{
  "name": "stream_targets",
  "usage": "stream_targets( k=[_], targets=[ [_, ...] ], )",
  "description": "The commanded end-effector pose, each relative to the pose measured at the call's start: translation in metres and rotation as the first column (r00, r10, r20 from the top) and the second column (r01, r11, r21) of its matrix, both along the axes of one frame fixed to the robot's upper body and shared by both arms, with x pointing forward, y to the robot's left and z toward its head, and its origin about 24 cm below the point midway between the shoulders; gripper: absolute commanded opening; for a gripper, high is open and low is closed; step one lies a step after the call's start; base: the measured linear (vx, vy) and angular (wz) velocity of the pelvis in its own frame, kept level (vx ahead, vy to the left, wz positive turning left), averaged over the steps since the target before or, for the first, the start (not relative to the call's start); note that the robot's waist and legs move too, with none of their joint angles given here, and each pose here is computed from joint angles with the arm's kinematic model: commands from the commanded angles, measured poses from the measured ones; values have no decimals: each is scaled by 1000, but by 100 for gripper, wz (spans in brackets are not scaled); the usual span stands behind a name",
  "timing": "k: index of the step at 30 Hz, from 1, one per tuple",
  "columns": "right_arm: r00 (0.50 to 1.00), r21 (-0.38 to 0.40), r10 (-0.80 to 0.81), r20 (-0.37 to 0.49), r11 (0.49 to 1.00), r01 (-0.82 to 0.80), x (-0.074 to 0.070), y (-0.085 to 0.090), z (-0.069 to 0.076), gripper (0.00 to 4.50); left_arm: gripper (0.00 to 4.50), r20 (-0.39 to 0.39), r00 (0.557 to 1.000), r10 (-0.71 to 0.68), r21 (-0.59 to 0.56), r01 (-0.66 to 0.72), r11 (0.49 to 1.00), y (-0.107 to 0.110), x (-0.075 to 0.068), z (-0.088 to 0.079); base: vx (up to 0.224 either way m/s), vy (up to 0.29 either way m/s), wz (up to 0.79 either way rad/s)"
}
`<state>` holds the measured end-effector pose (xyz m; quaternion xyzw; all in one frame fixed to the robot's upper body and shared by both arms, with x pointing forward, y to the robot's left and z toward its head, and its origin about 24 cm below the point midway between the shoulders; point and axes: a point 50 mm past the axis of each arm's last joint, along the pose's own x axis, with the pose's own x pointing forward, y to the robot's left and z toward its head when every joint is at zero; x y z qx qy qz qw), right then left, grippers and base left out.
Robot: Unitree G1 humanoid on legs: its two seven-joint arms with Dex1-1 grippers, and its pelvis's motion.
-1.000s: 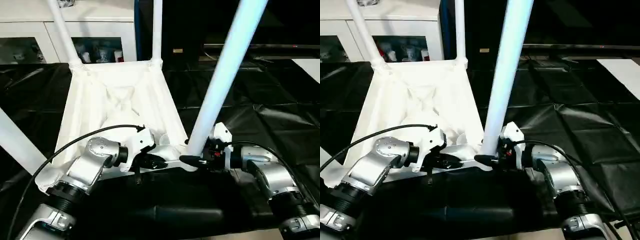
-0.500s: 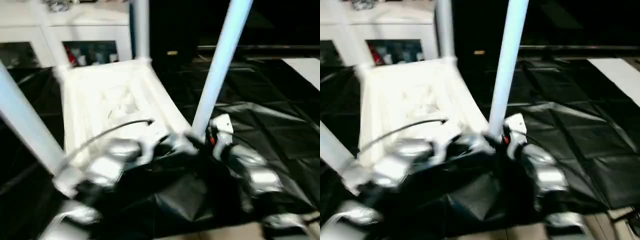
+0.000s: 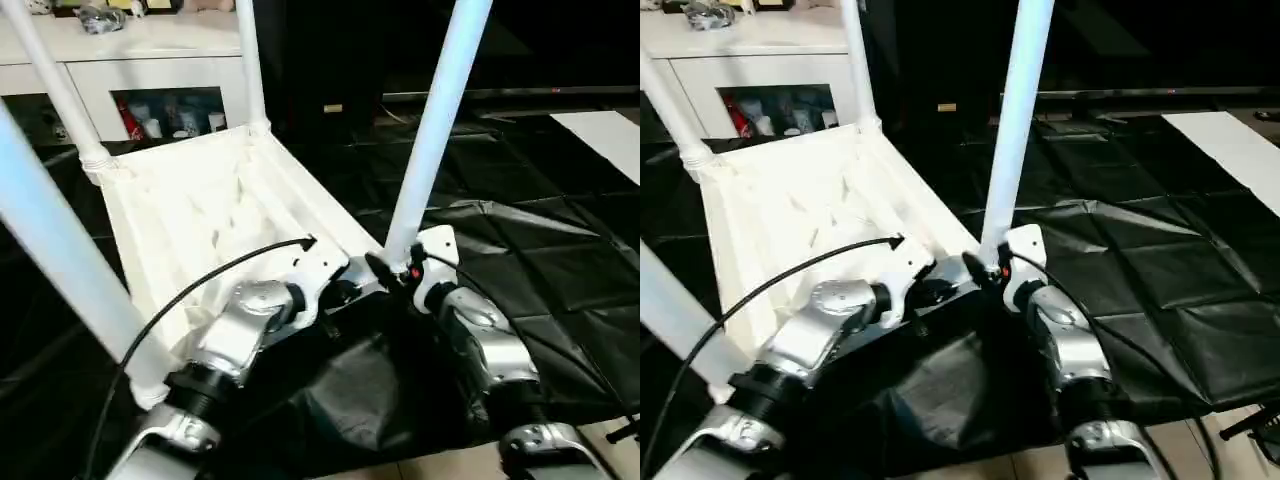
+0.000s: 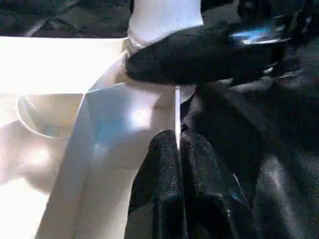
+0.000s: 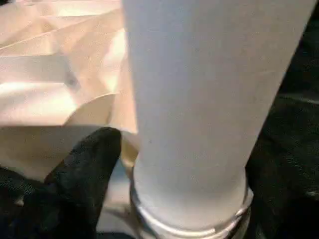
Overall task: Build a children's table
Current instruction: Rotate leg to tighten
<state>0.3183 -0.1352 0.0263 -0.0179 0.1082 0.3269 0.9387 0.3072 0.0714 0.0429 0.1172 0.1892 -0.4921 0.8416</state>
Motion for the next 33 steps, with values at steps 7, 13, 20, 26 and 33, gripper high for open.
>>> stream_targets(
  k=[7, 13, 20, 26, 33],
  targets=[
    [848, 0, 524, -76, 850, -526, -30, 4, 10, 384, 0, -11, 953, -304, -36, 304, 952, 8, -22, 10, 0, 0, 0],
    [797, -26, 593, -113, 800, -599, -29, -16, 21, 384, 0, -52, 927, -370, -22, 370, 929, 27, -28, 11, 0, 0, 0],
    [759, 11, 637, -133, 767, -641, -28, -17, 25, 334, 0, -56, 924, -378, -26, 377, 926, 32, -28, 13, 0, 0, 0],
    [747, 28, 649, -144, 757, -653, -30, -13, 22, 279, 0, -56, 927, -371, -23, 370, 929, 32, -28, 13, 0, 0, 0],
    [791, 68, 597, -137, 802, -594, -34, -8, 13, 266, 0, -46, 964, -260, 3, 261, 965, 29, -17, 9, 0, 0, 0]
  ],
)
